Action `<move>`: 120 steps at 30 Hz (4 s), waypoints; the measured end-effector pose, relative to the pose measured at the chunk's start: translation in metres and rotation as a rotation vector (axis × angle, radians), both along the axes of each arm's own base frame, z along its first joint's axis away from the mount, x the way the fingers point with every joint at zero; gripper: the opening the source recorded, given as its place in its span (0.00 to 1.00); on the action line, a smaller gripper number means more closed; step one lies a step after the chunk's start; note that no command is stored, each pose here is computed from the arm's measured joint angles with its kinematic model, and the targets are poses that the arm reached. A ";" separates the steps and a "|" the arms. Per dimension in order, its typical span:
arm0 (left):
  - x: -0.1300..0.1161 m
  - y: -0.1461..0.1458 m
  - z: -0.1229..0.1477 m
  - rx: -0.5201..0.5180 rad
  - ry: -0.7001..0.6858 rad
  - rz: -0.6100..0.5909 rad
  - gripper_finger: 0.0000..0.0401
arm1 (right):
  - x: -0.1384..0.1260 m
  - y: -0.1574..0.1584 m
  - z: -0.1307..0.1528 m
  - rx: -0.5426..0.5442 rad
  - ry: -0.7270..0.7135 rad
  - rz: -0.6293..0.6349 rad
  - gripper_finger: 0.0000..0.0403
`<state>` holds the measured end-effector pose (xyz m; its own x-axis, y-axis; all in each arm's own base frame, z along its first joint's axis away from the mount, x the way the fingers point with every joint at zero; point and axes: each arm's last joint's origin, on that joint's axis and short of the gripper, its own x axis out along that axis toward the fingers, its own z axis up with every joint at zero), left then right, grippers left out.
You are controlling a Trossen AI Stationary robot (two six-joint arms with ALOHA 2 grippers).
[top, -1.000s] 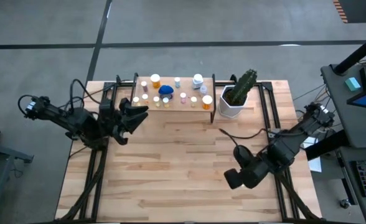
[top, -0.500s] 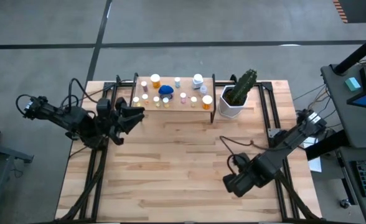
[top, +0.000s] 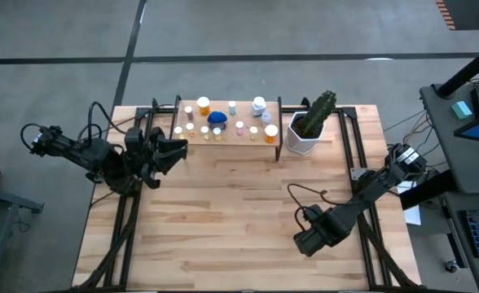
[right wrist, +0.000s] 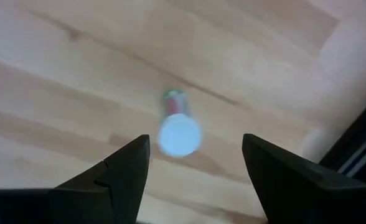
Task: Pick and place medicine bottles onto shelf by color
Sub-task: Put the light blue pill bottle on the shelf
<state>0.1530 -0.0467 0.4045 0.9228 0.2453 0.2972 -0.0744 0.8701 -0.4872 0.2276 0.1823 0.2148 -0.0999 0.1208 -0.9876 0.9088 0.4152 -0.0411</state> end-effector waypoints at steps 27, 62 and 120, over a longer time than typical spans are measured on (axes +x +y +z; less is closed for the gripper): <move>0.015 -0.005 -0.006 -0.006 0.024 0.034 0.36 | -0.004 0.008 -0.027 0.093 -0.074 0.048 0.23; 0.018 -0.006 -0.008 -0.031 0.028 0.027 0.36 | 0.149 -0.119 0.176 0.049 -0.552 0.556 0.25; 0.030 -0.019 -0.120 0.271 0.763 -0.116 0.36 | 0.228 -0.164 0.074 -0.173 -0.412 0.715 0.25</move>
<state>0.1828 -0.0656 0.2841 0.9102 0.1458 -0.3876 -0.2027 0.9730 -0.1100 0.4555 0.0185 0.2889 0.2778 0.0092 -0.9606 0.3854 0.9149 0.1202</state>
